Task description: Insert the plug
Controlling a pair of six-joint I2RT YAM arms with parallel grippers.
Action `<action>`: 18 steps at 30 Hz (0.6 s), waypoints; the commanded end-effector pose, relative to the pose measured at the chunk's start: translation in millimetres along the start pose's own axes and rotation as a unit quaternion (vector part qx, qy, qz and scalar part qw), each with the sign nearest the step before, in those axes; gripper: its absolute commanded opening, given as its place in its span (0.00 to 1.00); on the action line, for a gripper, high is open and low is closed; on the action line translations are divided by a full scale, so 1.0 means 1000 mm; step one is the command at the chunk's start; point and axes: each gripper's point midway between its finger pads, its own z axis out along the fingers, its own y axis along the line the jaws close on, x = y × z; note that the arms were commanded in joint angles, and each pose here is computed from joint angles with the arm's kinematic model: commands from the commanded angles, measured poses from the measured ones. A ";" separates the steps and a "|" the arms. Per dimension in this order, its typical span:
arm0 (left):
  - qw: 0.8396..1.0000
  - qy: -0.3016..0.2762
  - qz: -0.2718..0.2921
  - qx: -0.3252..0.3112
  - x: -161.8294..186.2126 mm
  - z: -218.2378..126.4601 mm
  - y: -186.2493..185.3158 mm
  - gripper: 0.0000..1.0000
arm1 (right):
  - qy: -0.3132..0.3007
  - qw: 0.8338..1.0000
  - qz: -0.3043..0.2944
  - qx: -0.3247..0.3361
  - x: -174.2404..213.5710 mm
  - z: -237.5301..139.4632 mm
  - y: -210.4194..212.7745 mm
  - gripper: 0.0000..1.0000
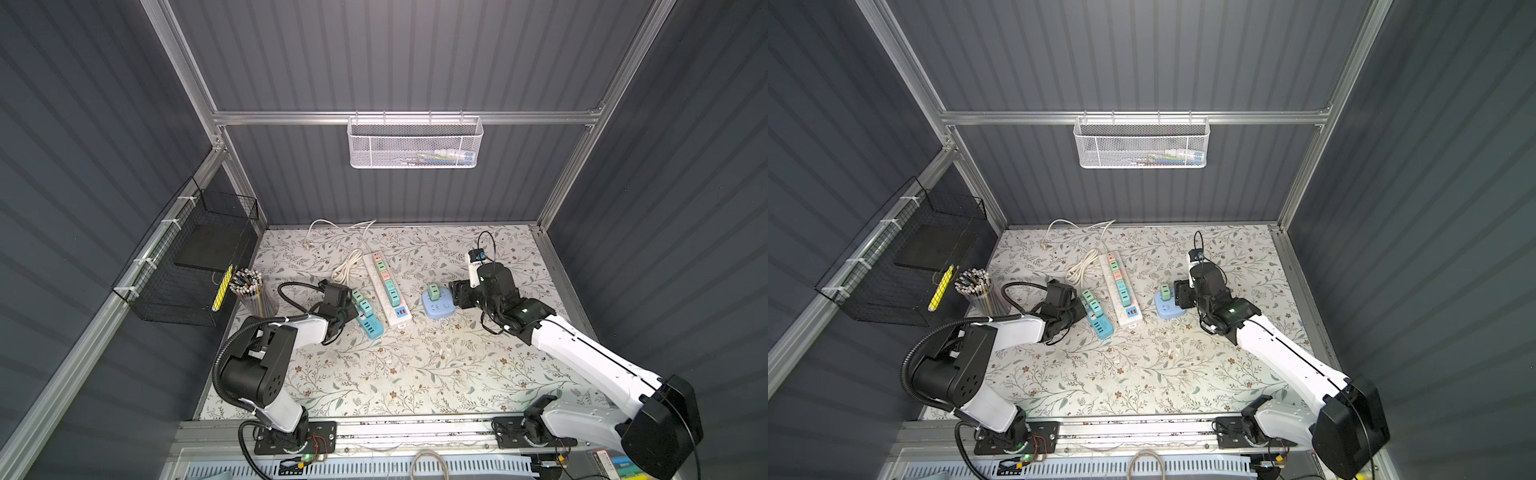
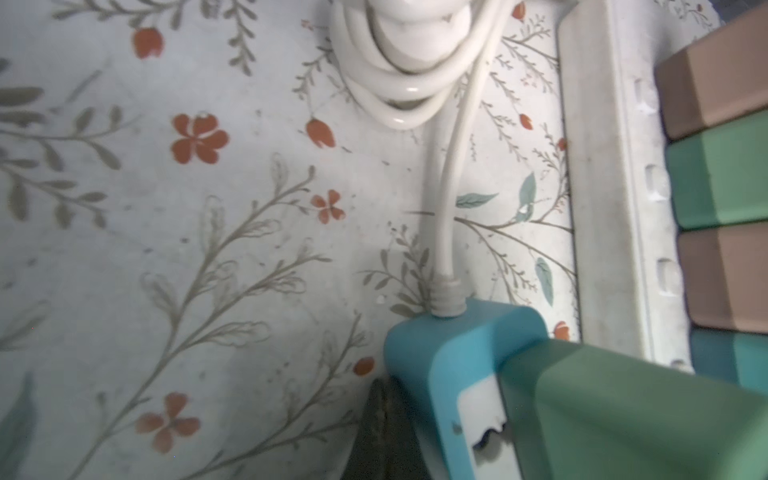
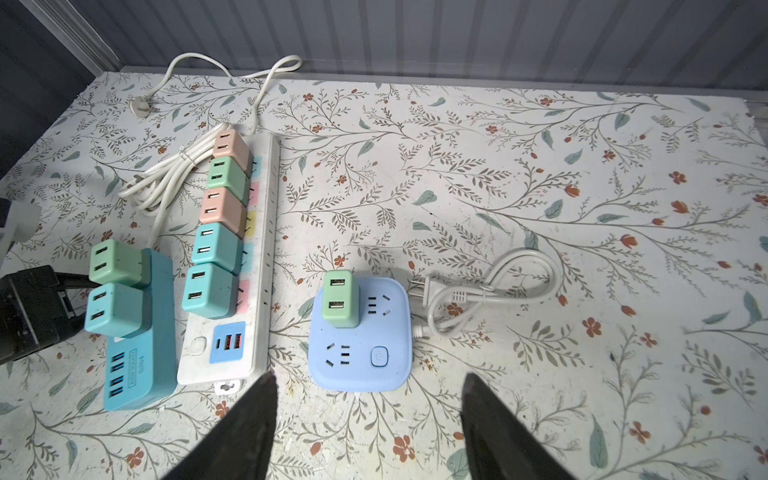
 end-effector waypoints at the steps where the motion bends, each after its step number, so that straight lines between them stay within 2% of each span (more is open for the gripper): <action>1: 0.999 0.021 0.027 0.032 0.008 0.007 -0.016 0.00 | -0.005 1.000 0.006 -0.003 -0.008 -0.007 0.001 0.71; 5: 0.998 0.018 0.043 0.051 0.004 0.010 -0.028 0.00 | -0.003 1.000 0.005 -0.002 -0.009 -0.009 0.001 0.71; 10: 0.998 0.007 0.050 0.040 -0.004 -0.003 -0.027 0.00 | -0.009 1.000 0.002 0.006 -0.012 -0.016 -0.003 0.71; 16: 0.997 -0.045 0.054 0.031 -0.037 -0.068 -0.029 0.00 | -0.047 0.999 0.000 0.021 -0.024 -0.036 -0.012 0.76; 18: 0.993 -0.076 0.080 0.047 -0.058 -0.105 -0.042 0.14 | -0.071 0.997 0.008 0.025 -0.034 -0.045 -0.015 0.79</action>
